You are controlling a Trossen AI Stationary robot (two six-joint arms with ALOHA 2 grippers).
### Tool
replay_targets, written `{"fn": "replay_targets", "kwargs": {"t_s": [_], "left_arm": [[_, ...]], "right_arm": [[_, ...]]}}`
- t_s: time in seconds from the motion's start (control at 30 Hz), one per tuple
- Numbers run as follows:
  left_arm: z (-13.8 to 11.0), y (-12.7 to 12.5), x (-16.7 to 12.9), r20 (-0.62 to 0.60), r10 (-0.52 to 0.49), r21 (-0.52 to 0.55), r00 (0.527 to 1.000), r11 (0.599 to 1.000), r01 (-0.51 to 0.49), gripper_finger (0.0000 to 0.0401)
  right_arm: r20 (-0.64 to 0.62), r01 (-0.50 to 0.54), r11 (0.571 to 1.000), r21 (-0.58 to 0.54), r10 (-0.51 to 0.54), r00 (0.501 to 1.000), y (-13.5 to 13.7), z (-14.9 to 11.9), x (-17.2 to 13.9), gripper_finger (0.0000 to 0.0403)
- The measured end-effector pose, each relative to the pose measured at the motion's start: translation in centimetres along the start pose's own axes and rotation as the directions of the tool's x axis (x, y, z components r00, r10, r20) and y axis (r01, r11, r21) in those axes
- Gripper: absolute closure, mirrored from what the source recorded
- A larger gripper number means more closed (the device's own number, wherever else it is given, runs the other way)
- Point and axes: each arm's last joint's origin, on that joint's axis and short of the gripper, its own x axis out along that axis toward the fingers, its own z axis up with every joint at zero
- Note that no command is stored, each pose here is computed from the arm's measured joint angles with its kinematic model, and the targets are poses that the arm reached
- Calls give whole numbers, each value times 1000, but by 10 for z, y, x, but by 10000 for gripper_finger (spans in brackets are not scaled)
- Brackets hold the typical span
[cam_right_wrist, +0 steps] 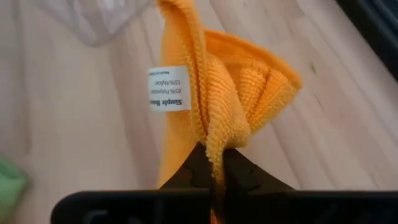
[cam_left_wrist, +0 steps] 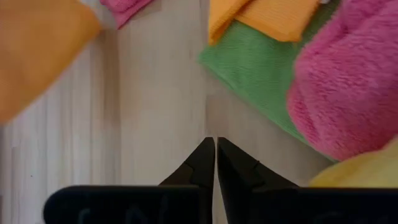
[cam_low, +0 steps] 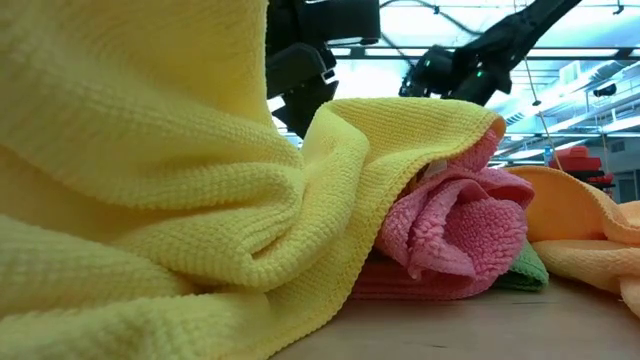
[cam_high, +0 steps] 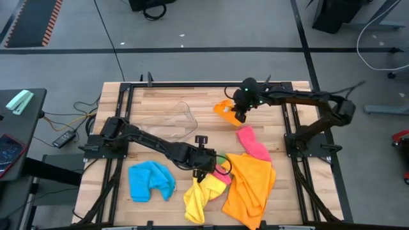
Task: Fold microfiber towels
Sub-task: Put the folded orange microfiber towel into the transparent bin
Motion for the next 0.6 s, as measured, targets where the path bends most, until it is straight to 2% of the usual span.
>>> {"fn": "replay_targets", "kwargs": {"t_s": [0.23, 0.4, 0.6], "left_arm": [[-1, -9, -4, 5, -10, 20, 1000, 1000, 10, 391], [-3, -14, -8, -6, -4, 46, 1000, 999, 4, 380], [-4, -8, -36, 16, 29, 34, 999, 999, -30, 371]], "right_arm": [[60, -124, 992, -15, 124, 990, 10, 4, -17, 392], [76, -170, 985, 10, 169, 983, 15, 5, -16, 393], [126, -240, 970, -29, 242, 962, 33, 13, -15, 393]]}}
